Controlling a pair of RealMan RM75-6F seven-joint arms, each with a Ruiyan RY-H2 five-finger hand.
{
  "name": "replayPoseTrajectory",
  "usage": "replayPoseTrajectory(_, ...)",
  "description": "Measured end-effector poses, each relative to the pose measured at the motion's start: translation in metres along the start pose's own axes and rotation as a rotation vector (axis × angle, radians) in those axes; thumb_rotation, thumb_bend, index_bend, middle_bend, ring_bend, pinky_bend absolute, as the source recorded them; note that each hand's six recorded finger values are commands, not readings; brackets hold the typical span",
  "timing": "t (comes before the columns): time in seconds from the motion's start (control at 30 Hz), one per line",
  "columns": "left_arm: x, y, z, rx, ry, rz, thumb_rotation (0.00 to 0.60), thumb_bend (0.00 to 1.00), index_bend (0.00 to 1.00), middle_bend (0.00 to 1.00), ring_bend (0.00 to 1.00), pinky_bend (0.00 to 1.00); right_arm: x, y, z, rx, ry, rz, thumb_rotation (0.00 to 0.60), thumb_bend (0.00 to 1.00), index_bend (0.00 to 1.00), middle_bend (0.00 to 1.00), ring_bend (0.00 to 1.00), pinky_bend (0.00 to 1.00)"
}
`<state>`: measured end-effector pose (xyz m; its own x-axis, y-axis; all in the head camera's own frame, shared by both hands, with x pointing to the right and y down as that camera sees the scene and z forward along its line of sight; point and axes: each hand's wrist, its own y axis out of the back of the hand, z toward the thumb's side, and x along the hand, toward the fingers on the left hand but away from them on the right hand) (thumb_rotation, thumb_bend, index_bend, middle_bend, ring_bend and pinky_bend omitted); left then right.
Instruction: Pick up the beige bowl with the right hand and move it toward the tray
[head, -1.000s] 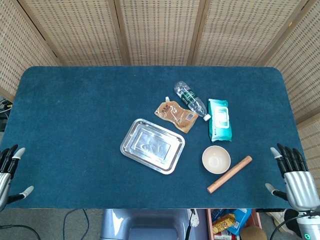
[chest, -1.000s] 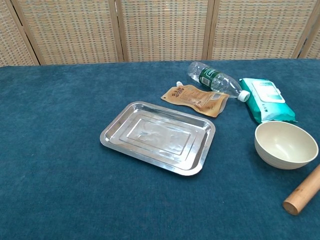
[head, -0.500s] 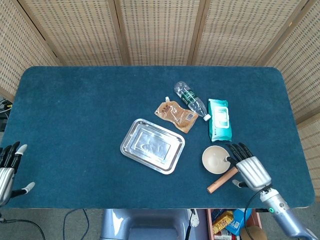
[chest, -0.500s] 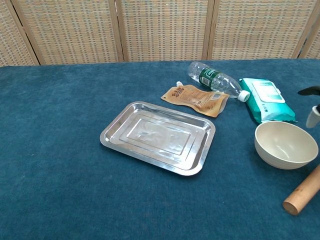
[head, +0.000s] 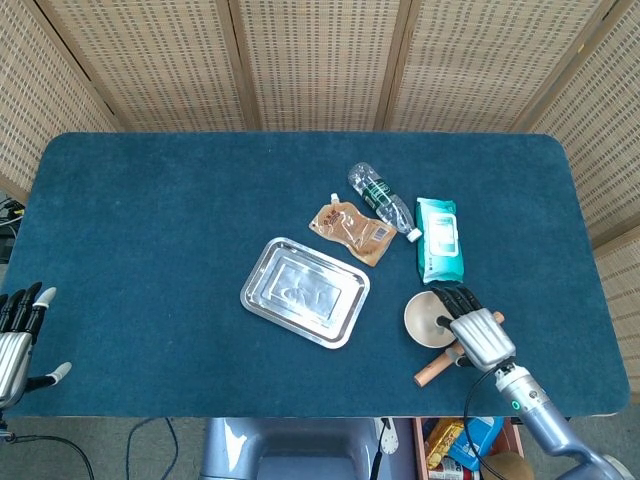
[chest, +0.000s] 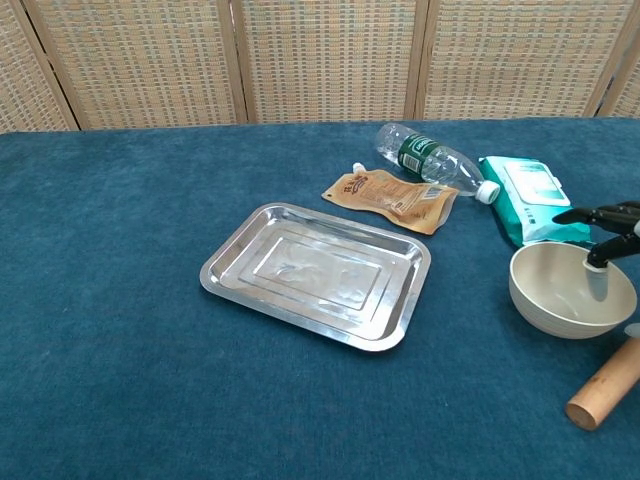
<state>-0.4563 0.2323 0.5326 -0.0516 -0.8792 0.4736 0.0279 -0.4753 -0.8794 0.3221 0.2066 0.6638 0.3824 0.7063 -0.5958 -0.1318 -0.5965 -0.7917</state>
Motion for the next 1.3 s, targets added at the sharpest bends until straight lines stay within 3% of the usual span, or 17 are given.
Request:
replayPoseTrajectory(0.17,0.0,0.0,0.0,-0.003,-0.001,0.0,0.6,0.0,0.0,0.0,0.0,0.0,-0.004,-0.008,0.001,0.008,-0.005,0.022,0.6,0.34,0.51,0.0,0.0,0.0)
replayPoseTrajectory(0.33,0.0,0.001,-0.001,-0.005,0.0,-0.001,0.6,0.0,0.0,0.0,0.0,0.0,-0.009,-0.01,0.004,0.005,-0.002,0.022,0.6,0.43,0.62,0.0,0.0,0.0)
replayPoseTrajectory(0.57,0.001,0.001,-0.001,-0.004,0.0,-0.004,0.6,0.0,0.0,0.0,0.0,0.0,-0.011,-0.008,0.007,-0.003,0.006,0.007,0.6,0.43,0.67,0.0,0.0,0.0)
replayPoseTrajectory(0.73,0.002,0.001,-0.002,-0.007,0.005,-0.006,0.6,0.0,0.0,0.0,0.0,0.0,-0.01,0.009,0.015,-0.013,0.03,-0.044,0.6,0.43,0.68,0.0,0.0,0.0)
replayPoseTrajectory(0.97,0.004,-0.001,-0.002,-0.01,0.006,-0.016,0.6,0.0,0.0,0.0,0.0,0.0,-0.02,0.053,0.041,0.045,0.095,-0.106,0.6,0.43,0.68,0.0,0.0,0.0)
replayPoseTrajectory(1.17,0.008,-0.005,-0.003,-0.007,0.012,-0.03,0.6,0.0,0.0,0.0,0.0,0.0,-0.056,0.076,0.075,0.16,0.148,-0.094,0.6,0.44,0.68,0.0,0.0,0.0)
replayPoseTrajectory(1.3,0.012,-0.008,-0.006,-0.004,0.028,-0.043,0.6,0.0,0.0,0.0,0.0,0.0,-0.091,0.082,0.113,0.218,0.191,-0.071,0.6,0.44,0.68,0.0,0.0,0.0)
